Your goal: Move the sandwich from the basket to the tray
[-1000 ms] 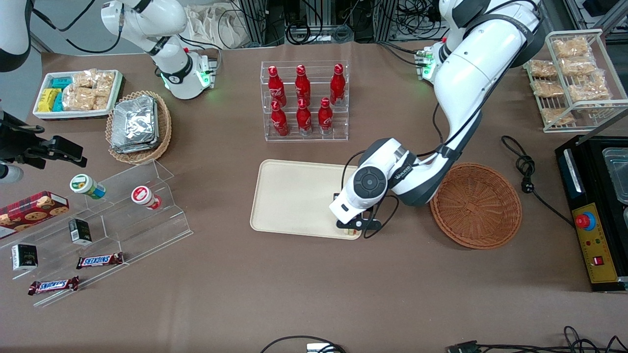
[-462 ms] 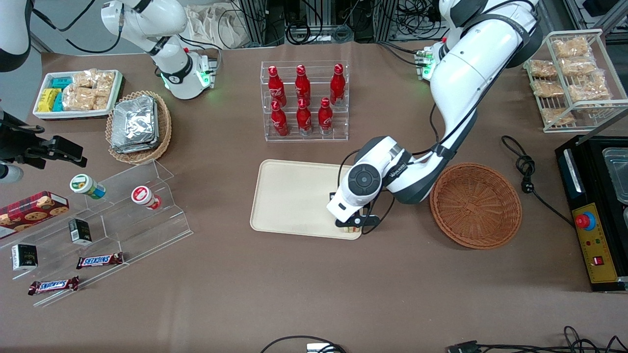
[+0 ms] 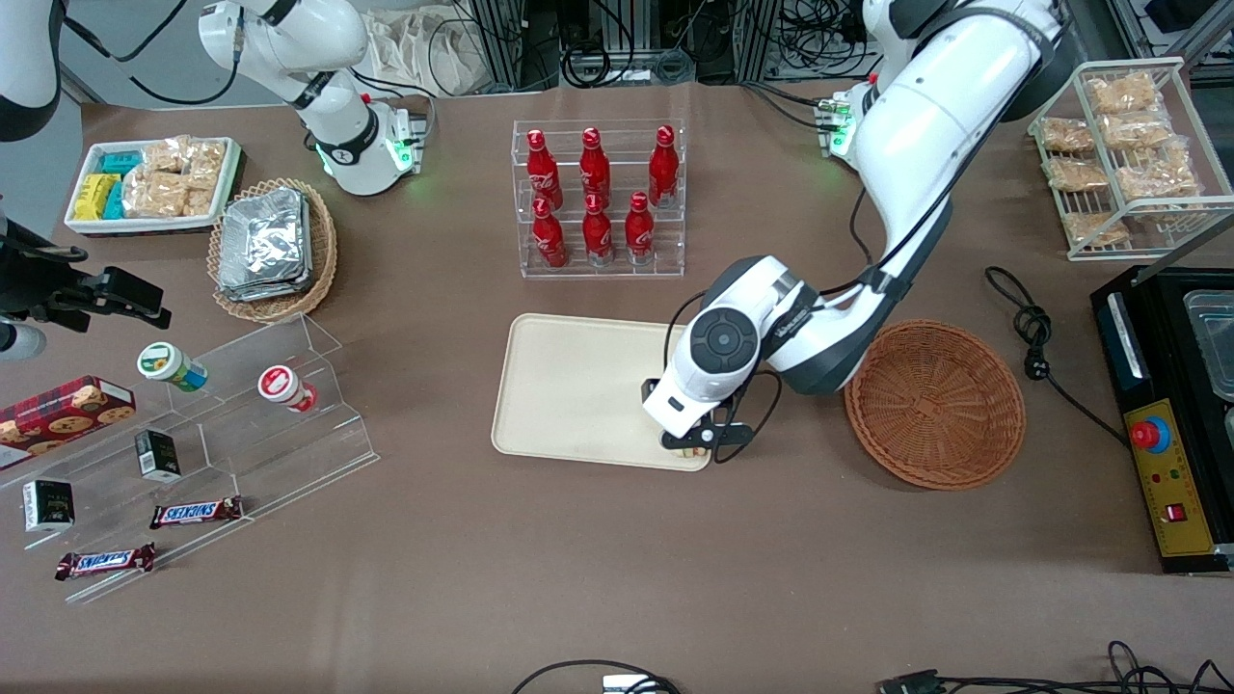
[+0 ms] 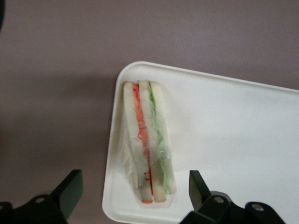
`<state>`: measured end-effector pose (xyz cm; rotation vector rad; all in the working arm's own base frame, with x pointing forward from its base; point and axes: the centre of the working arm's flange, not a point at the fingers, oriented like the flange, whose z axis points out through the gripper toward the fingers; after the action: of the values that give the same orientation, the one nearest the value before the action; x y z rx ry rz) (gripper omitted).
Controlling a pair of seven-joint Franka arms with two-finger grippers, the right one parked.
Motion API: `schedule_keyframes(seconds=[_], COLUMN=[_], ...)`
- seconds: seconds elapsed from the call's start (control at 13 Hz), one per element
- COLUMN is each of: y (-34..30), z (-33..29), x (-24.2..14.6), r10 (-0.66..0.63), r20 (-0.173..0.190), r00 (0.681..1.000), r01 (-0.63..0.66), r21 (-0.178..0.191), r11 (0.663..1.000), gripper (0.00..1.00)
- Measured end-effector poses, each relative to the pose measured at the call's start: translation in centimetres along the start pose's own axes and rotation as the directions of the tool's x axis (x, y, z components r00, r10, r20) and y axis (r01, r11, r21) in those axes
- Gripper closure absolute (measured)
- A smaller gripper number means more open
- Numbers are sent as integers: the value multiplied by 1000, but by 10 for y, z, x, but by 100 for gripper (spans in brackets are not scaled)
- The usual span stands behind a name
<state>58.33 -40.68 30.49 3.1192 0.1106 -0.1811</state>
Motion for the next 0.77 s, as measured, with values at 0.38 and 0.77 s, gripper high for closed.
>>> schedule_keyframes(seconds=[0.38,0.77], y=[-55,-173], z=[-36,-86], x=[-20,-34], r10=[-11,4], r20=[3,25], r00=[1000,1000], r01=[11,-8], r21=[121,149], r11=[993,989], gripper=[0,0])
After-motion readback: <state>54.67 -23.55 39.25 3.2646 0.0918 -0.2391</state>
